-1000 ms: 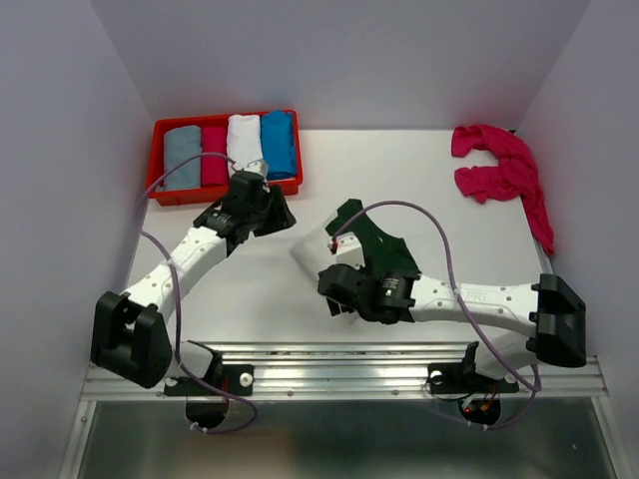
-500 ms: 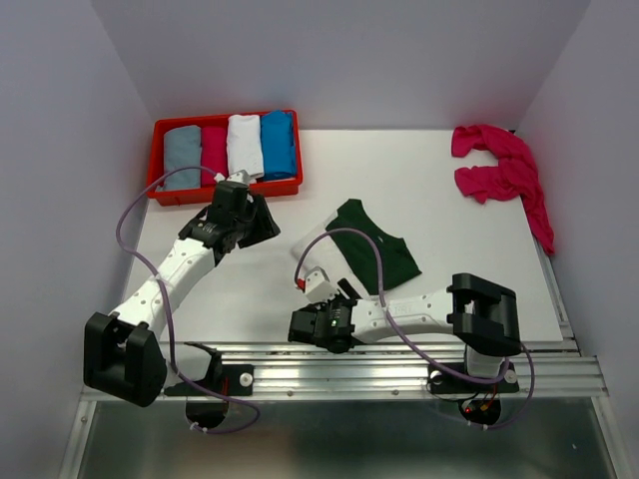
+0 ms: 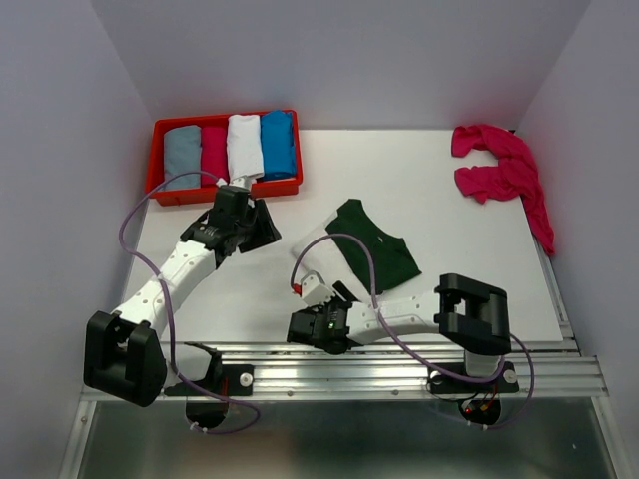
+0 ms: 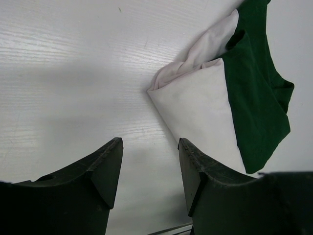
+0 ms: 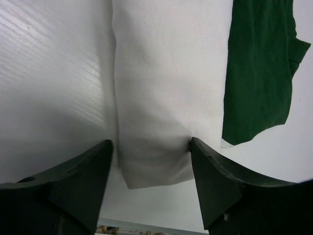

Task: Roll the t-shirts
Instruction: Roll the T-shirt to the center of the board.

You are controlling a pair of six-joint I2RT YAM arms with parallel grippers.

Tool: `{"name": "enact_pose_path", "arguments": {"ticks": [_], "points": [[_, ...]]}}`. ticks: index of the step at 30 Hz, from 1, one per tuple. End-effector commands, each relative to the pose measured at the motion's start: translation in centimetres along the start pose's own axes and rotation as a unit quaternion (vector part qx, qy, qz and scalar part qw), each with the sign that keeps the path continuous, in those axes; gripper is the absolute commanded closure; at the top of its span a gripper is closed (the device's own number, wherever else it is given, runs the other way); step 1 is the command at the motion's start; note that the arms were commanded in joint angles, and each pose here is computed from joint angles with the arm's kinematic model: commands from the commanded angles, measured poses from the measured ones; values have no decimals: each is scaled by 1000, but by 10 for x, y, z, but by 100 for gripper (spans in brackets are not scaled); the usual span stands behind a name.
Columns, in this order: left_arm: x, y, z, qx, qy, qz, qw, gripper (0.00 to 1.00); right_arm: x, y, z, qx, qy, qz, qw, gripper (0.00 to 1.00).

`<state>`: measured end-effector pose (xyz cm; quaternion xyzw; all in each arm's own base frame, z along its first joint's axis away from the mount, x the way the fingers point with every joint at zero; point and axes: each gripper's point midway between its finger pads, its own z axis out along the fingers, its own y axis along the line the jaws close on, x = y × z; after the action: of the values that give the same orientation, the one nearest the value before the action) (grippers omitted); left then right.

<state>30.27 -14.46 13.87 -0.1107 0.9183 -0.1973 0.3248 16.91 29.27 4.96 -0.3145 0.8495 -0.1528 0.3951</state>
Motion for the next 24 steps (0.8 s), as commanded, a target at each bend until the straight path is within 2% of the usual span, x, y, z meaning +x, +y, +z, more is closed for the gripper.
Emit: {"name": "enact_pose_path", "arguments": {"ticks": [1,5,8,9,13,17,24], "points": [[2,-1,2,11,-1,-4,1000,40,10,8,16,19,-8,-16,1000,30],[9,2,4,13,8,-6,1000,40,20,11,26,33,-4,-20,999,39],[15,2,6,18,16,-9,1000,40,18,10,26,39,-9,-12,999,59],[17,2,7,20,18,-10,1000,40,17,9,25,39,-12,-10,999,69],[29,4,10,30,31,-15,999,38,6,5,20,26,-25,14,999,88],[41,7,14,24,36,-26,999,31,-1,3,16,-6,-30,48,998,96],[72,-16,23,86,66,-36,993,21,-12,7,1,-114,-41,108,987,99]]}}
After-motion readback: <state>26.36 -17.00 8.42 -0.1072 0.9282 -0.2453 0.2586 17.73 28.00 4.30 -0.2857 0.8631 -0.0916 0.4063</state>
